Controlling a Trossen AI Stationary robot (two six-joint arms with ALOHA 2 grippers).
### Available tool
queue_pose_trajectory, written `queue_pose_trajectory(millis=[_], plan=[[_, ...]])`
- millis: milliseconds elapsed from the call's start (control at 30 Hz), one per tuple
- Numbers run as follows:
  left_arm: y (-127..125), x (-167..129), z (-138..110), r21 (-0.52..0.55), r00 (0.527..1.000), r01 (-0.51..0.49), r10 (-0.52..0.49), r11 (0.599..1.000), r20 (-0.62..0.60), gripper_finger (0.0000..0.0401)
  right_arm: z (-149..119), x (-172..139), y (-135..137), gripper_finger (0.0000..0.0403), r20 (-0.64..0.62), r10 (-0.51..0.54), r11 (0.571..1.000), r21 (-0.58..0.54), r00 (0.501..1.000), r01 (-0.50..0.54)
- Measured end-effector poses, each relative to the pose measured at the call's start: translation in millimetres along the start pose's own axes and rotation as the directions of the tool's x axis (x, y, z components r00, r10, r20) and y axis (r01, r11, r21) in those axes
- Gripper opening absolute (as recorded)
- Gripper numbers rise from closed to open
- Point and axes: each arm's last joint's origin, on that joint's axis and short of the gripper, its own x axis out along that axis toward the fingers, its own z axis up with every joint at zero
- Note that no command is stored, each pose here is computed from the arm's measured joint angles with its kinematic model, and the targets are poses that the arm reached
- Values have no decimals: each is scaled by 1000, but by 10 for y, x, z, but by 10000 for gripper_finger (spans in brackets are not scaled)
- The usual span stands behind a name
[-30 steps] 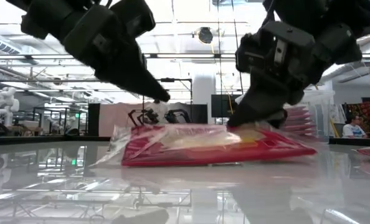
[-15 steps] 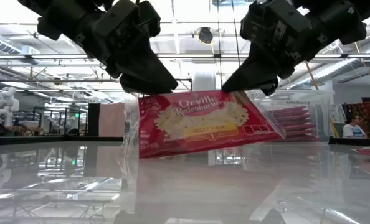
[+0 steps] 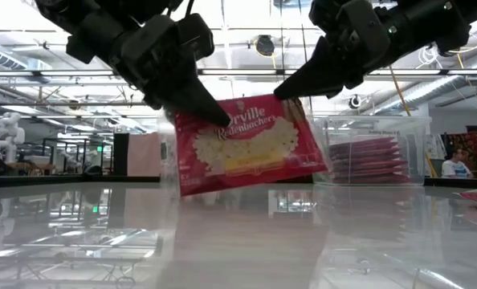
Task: Sort popcorn bags into baskets
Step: Put the red popcorn bag into the transparent bin
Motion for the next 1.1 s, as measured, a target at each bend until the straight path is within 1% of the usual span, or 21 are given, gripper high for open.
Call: queue_pose_trajectory(millis=[67, 133, 167, 200, 267, 333, 433, 533, 600, 633, 700, 733, 833, 900, 967, 1100], plan=[[19, 1, 3, 43, 1000, -5, 5, 999, 0, 111, 7, 0, -12, 0, 1, -3, 1000, -7, 1000, 3], [61, 3, 7, 61, 1000, -16, 16, 998, -3, 50, -4, -4, -14, 0, -13, -2, 1000, 2, 1000, 2], [96, 4, 10, 64, 1000, -27, 28, 998, -5, 29, -2, -12, -17, 0, -16, -3, 1000, 10, 1000, 3], [127, 4, 16, 65, 999, -32, 32, 997, -4, 20, 2, -20, -21, 0, -18, -7, 1000, 22, 1000, 7], [180, -23, 43, 72, 999, -46, 46, 996, 1, 23, 18, -38, -35, 5, -11, -37, 998, 56, 999, 38], [219, -40, 65, 96, 998, -57, 56, 994, 9, 32, 51, -79, -40, 20, 2, -55, 994, 92, 998, 55], [253, -114, 81, 177, 997, -69, 71, 982, -6, 36, 162, -163, -68, 59, 35, -60, 991, 119, 998, 55], [284, -173, 171, 233, 996, -93, 88, 968, 30, 30, 386, -241, -136, 106, 46, -116, 985, 132, 992, 109], [322, -212, 134, 251, 994, -100, 107, 963, -13, 23, 527, -252, -189, 134, 12, -143, 981, 134, 990, 140], [333, -208, 141, 261, 994, -104, 110, 960, -5, 22, 582, -245, -210, 147, -16, -140, 980, 139, 990, 141], [358, -215, 146, 282, 992, -115, 122, 952, -6, 22, 622, -166, -253, 167, -97, -114, 981, 149, 989, 128], [361, -232, 159, 299, 992, -118, 124, 947, -1, 24, 662, -122, -266, 175, -117, -83, 981, 163, 990, 101], [392, -246, 204, 347, 990, -137, 138, 928, 23, 33, 660, 18, -280, 191, -193, -15, 985, 169, 981, 48], [412, -244, 181, 371, 988, -146, 156, 917, 3, 33, 666, 110, -276, 195, -215, 1, 987, 157, 977, 34], [417, -243, 171, 391, 987, -147, 162, 909, -5, 31, 591, 191, -288, 196, -269, -9, 992, 122, 963, 43], [420, -231, 144, 405, 985, -142, 168, 903, -29, 32, 512, 294, -306, 190, -305, -20, 994, 97, 952, 52]])
